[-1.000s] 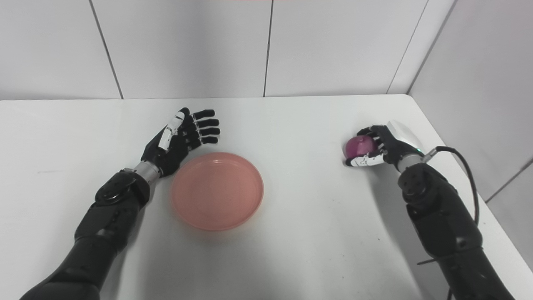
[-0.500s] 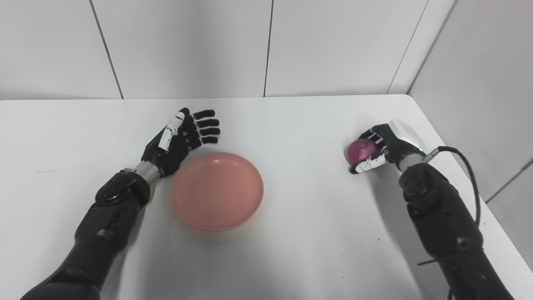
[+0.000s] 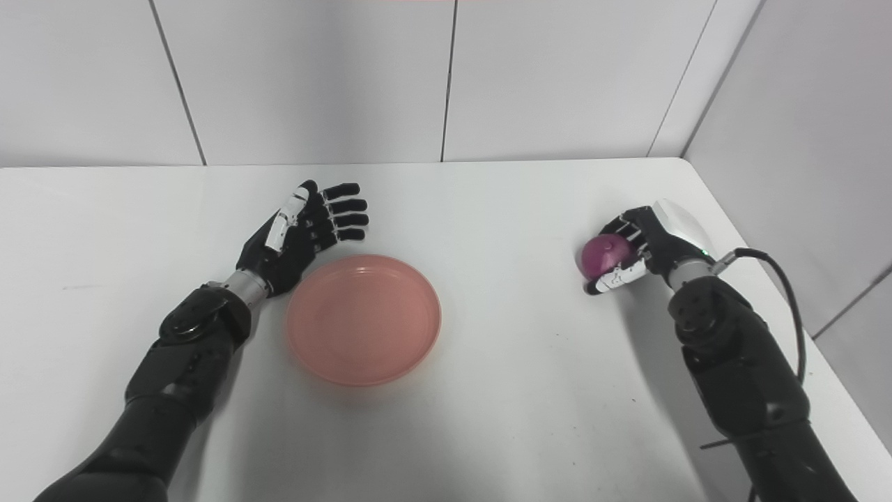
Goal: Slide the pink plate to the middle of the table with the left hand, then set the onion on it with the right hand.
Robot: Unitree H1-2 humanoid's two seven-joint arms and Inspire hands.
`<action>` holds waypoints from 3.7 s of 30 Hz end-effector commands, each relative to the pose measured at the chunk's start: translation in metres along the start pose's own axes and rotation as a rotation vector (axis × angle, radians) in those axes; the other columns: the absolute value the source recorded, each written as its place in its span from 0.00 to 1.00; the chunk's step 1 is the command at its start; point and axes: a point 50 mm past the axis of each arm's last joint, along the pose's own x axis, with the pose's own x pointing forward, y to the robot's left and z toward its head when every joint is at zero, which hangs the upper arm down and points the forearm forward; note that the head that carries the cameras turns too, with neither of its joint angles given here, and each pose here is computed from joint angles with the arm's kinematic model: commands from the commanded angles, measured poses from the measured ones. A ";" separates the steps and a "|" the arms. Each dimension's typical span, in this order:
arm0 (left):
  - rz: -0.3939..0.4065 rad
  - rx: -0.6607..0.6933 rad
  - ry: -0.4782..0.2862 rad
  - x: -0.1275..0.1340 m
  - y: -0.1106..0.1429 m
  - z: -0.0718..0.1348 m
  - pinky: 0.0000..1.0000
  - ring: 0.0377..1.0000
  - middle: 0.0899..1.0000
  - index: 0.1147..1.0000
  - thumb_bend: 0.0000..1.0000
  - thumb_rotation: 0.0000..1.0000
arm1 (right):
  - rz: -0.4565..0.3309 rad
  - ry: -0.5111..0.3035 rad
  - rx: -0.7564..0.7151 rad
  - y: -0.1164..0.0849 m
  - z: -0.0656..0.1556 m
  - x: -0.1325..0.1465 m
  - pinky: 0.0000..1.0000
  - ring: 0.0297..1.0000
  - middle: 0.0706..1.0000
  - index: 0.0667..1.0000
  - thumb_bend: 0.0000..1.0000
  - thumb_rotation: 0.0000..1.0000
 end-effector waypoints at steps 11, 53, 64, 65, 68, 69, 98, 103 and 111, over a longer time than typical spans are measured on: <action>0.003 0.003 0.015 0.000 0.000 0.001 0.68 0.69 0.68 0.65 0.36 1.00 | -0.146 -0.124 0.003 -0.033 0.023 -0.010 0.51 0.52 0.54 0.45 0.52 0.12; 0.000 0.000 0.014 0.007 -0.009 0.001 0.69 0.70 0.69 0.66 0.36 1.00 | -0.150 -0.516 0.018 -0.021 0.154 -0.056 0.50 0.51 0.47 0.44 0.53 0.00; -0.004 -0.004 0.012 0.008 -0.014 0.000 0.68 0.69 0.69 0.66 0.35 1.00 | -0.132 -0.624 0.030 -0.007 0.177 -0.060 0.47 0.49 0.45 0.45 0.53 0.00; -0.004 -0.004 0.013 0.008 -0.014 0.000 0.68 0.70 0.69 0.66 0.35 1.00 | -0.129 -0.631 0.028 -0.006 0.179 -0.060 0.47 0.49 0.45 0.45 0.53 0.00; -0.007 -0.003 0.013 0.009 -0.015 0.000 0.69 0.70 0.69 0.66 0.35 1.00 | -0.118 -0.645 0.038 -0.002 0.185 -0.061 0.47 0.49 0.45 0.45 0.53 0.00; -0.008 -0.003 0.012 0.009 -0.015 0.000 0.69 0.70 0.69 0.66 0.36 1.00 | -0.116 -0.646 0.041 0.000 0.187 -0.061 0.47 0.49 0.45 0.45 0.53 0.00; -0.002 -0.038 0.013 0.013 -0.026 0.002 0.67 0.70 0.69 0.65 0.37 1.00 | 0.014 -0.730 0.053 0.057 0.240 -0.075 0.46 0.50 0.46 0.45 0.53 0.00; -0.002 -0.039 0.010 0.013 -0.027 0.002 0.67 0.70 0.69 0.65 0.36 1.00 | 0.046 -0.727 0.056 0.069 0.241 -0.071 0.43 0.47 0.44 0.46 0.53 0.00; 0.001 -0.032 0.012 0.014 -0.028 0.003 0.64 0.67 0.66 0.63 0.35 1.00 | 0.109 -0.698 0.060 0.085 0.238 -0.069 0.39 0.46 0.43 0.47 0.53 0.00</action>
